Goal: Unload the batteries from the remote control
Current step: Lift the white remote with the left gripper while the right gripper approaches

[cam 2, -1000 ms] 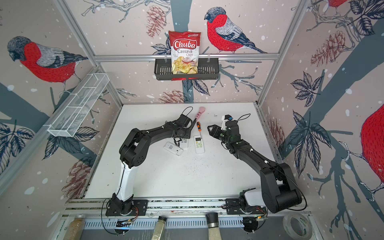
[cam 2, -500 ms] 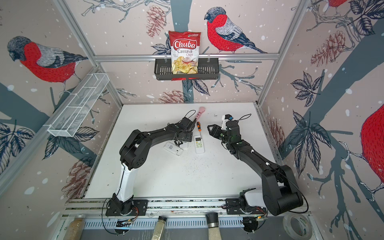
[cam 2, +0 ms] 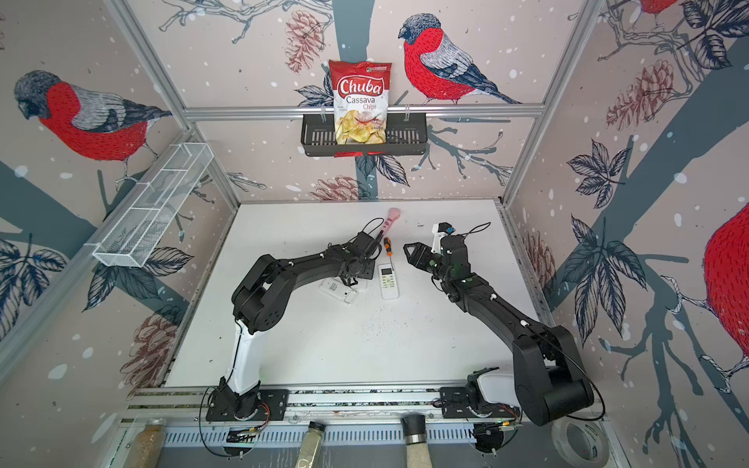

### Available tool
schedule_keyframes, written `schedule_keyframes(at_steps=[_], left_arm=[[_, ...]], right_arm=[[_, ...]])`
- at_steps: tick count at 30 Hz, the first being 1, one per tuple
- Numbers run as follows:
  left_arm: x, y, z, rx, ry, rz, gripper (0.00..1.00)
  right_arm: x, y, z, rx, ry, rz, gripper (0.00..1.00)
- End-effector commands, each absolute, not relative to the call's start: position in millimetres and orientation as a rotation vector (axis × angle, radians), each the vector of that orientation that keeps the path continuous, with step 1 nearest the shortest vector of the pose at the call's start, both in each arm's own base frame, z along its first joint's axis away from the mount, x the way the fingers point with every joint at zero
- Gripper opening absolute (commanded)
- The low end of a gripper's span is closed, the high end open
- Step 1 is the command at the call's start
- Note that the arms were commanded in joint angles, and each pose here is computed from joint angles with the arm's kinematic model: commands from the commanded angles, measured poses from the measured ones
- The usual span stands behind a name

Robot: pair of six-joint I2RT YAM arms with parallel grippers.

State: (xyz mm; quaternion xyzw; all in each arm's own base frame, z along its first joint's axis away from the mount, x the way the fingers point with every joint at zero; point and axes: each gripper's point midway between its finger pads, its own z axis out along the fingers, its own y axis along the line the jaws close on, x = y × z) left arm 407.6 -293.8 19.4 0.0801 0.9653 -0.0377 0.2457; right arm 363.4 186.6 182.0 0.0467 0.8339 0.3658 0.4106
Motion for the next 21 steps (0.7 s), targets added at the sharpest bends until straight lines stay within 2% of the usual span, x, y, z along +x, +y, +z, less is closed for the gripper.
schedule_keyframes(at_steps=[1, 4, 13, 21], left_arm=[[394.0, -292.4, 5.8, 0.229, 2.698, -0.098, 0.59], [394.0, -293.5, 5.8, 0.231, 2.697, -0.108, 0.54], [395.9, -302.1, 30.1, 0.257, 2.655, -0.185, 0.51], [399.0, -321.1, 97.9, 0.282, 2.540, -0.525, 0.51]], right_arm=[[362.8, 186.1, 186.0, 0.110, 2.085, 0.916, 0.65], [362.7, 185.5, 186.1, 0.111, 2.086, 0.915, 0.65], [365.0, 182.9, 187.9, 0.106, 2.084, 0.913, 0.66], [370.1, 181.3, 212.9, 0.047, 2.024, 1.009, 0.69]])
